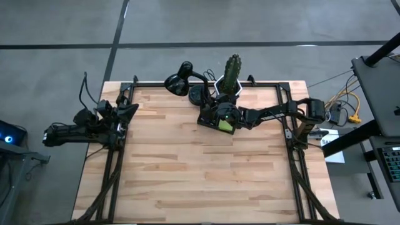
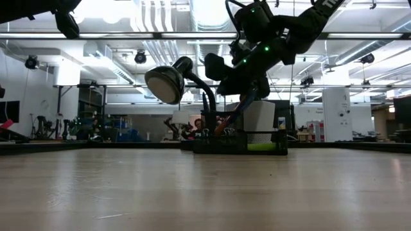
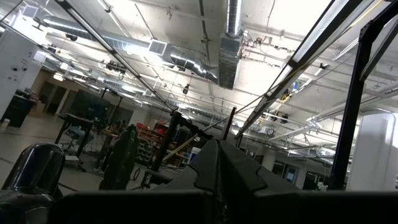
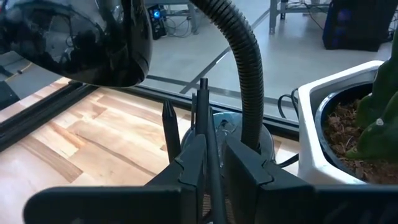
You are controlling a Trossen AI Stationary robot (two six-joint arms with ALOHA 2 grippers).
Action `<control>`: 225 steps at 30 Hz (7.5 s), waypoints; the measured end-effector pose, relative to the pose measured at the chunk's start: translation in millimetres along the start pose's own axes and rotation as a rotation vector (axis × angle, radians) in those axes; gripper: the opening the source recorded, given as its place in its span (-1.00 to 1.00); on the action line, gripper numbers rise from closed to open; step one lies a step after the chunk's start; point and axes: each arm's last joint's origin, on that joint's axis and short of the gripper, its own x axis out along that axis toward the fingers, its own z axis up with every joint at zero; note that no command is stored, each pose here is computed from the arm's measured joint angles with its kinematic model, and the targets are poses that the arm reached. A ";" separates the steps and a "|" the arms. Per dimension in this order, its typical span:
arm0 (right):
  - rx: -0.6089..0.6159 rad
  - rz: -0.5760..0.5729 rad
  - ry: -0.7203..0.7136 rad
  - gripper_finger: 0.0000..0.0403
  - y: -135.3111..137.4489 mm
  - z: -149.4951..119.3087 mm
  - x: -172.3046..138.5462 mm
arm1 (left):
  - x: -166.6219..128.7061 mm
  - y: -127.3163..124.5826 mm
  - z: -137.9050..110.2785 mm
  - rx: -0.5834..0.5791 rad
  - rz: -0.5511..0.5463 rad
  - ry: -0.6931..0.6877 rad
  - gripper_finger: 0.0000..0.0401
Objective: Pick and place office supplies into organizer
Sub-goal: Return to Home Position
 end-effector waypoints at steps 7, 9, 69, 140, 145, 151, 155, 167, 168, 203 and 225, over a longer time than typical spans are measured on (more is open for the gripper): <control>-0.029 0.052 -0.062 -0.79 8.2 9.2 -7.0 | 0.0 0.0 0.0 0.000 0.000 0.000 -1.00; -0.038 0.080 -0.071 -0.79 11.0 10.1 -8.6 | 0.0 0.0 -0.1 0.000 0.000 0.000 -1.00; -0.171 0.134 0.804 -0.96 -0.8 62.1 33.2 | 0.0 0.0 -0.2 0.000 0.000 0.001 -1.00; -0.156 0.804 -0.119 -0.96 -163.0 -45.4 -187.0 | -3.9 10.9 -39.6 0.281 0.064 0.409 -1.00; -0.152 0.808 -0.157 -0.96 -168.6 -42.5 -191.7 | -6.3 11.8 -40.8 0.280 0.069 0.429 -1.00; -0.145 0.733 -0.191 -0.96 -178.6 -42.0 -195.5 | -11.2 14.8 -47.9 0.282 0.067 0.435 -1.00; -0.126 0.736 -0.225 -0.96 -178.8 -38.5 -197.0 | -21.4 22.7 -72.0 0.243 0.055 0.456 -1.00; -0.093 0.695 -0.202 -0.96 -179.9 -40.1 -195.6 | -34.8 31.7 -94.2 0.220 0.057 0.440 -1.00; -0.084 0.695 -0.199 -0.96 -179.9 -40.1 -195.6 | -34.9 31.6 -94.2 0.208 0.058 0.440 -1.00; -0.135 0.686 -0.211 -0.96 -179.6 -40.7 -195.1 | -33.1 34.7 -108.0 0.152 0.108 0.563 -1.00; -0.134 0.687 -0.210 -0.96 -179.6 -40.7 -195.1 | -33.1 35.2 -110.2 0.157 0.113 0.582 -1.00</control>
